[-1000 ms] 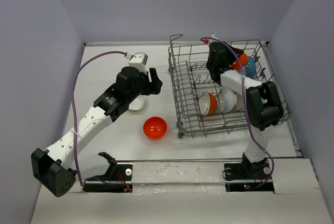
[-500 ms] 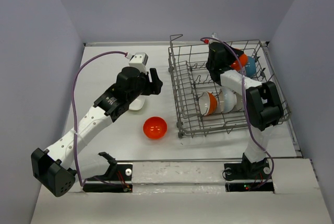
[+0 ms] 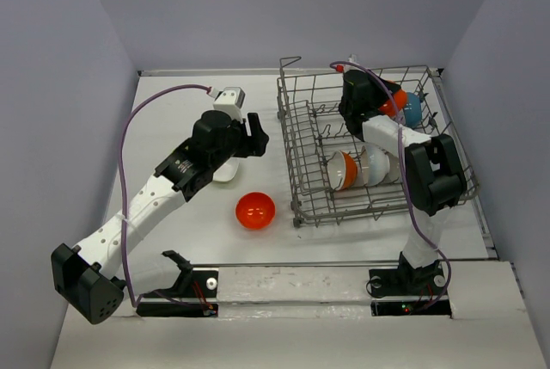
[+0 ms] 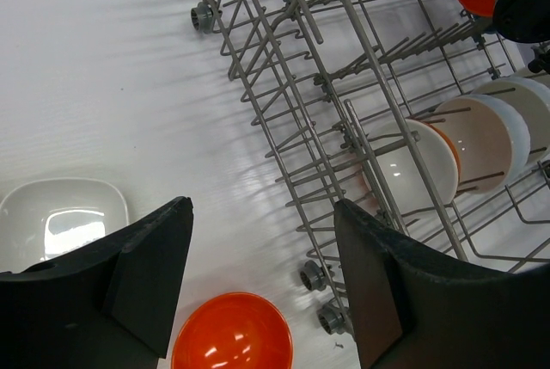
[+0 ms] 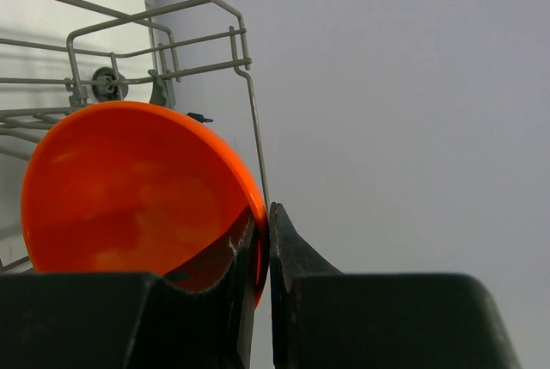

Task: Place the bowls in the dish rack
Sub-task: Insert the bowl into the dish rack.

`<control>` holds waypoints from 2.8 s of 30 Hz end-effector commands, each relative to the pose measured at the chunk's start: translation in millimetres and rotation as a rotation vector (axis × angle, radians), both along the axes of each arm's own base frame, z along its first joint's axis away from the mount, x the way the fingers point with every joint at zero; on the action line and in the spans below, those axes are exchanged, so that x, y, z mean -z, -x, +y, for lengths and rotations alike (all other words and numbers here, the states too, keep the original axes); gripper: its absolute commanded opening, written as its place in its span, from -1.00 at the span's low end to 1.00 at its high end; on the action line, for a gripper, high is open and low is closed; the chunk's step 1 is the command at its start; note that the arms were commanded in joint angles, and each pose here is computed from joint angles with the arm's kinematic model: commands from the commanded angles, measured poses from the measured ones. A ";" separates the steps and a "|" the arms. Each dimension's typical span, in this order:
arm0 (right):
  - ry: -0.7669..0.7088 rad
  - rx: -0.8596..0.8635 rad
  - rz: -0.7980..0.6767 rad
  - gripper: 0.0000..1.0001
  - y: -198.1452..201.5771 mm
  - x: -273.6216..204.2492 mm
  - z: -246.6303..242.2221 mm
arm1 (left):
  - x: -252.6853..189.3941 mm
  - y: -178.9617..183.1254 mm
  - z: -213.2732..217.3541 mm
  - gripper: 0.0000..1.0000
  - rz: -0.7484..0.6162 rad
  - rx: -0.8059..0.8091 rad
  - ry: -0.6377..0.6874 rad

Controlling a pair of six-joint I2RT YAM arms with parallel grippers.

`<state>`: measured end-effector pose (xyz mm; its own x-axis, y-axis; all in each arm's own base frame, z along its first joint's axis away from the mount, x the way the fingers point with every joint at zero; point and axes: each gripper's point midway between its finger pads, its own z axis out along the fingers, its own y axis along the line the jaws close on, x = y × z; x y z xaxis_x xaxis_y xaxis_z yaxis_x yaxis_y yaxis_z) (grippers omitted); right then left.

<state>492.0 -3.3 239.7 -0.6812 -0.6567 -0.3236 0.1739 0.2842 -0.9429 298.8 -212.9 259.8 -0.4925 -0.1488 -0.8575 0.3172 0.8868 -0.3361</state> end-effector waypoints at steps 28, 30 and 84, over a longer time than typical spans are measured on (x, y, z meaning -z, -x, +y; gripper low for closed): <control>-0.002 0.048 -0.043 -0.99 6.6 -24.0 -22.5 | -8.2 1.1 -1.9 0.53 -0.048 0.001 -0.015; -0.002 0.046 -0.043 -0.99 7.0 -24.8 -22.6 | -7.7 1.1 -2.3 0.53 -0.047 0.002 -0.017; 0.048 0.026 0.002 -0.97 5.3 -7.2 -26.0 | -4.8 4.8 -8.5 0.54 -0.044 0.022 -0.026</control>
<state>491.5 -16.6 236.1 -0.6903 -0.6718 -0.2686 0.1424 0.2378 -0.9608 292.2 -220.7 259.0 -0.4856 -0.1180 -0.8662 0.3404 0.8871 -0.3117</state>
